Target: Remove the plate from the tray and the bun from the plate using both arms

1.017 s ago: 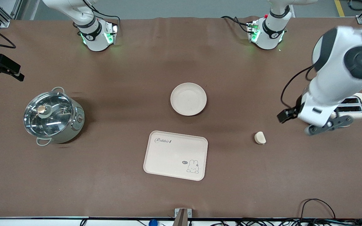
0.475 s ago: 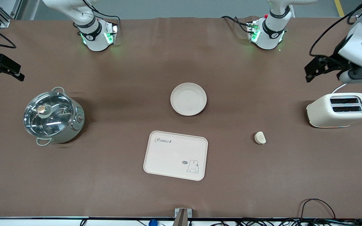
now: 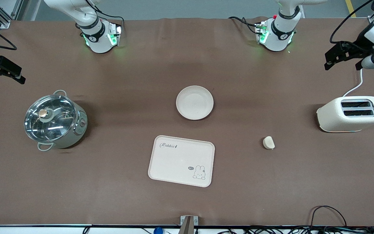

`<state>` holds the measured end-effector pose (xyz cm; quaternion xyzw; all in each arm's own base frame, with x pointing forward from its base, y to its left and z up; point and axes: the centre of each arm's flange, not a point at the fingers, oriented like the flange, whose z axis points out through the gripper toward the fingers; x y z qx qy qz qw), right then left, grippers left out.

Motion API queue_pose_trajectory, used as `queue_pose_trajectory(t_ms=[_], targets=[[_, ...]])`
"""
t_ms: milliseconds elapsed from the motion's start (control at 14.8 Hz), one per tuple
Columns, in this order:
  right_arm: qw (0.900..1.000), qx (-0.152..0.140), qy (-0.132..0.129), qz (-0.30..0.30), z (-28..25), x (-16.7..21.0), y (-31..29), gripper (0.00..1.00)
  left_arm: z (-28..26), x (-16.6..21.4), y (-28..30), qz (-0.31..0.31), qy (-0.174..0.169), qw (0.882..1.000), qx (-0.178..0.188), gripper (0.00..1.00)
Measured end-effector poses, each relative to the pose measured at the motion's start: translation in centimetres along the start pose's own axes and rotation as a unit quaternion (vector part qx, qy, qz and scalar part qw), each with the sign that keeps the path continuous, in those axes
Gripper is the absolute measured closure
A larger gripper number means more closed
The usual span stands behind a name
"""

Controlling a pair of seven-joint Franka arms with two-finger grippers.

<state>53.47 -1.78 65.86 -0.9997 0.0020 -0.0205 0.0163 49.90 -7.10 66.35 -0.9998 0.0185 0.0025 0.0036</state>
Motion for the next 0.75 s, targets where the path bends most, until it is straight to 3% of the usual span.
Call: queue_pose_trajectory(t_ms=[746], targets=[[1.0,0.0,0.0,0.0,0.01,0.0,-0.03,0.0,-0.33,-0.49,0.21,0.019,-0.001,1.0,0.001,0.0]])
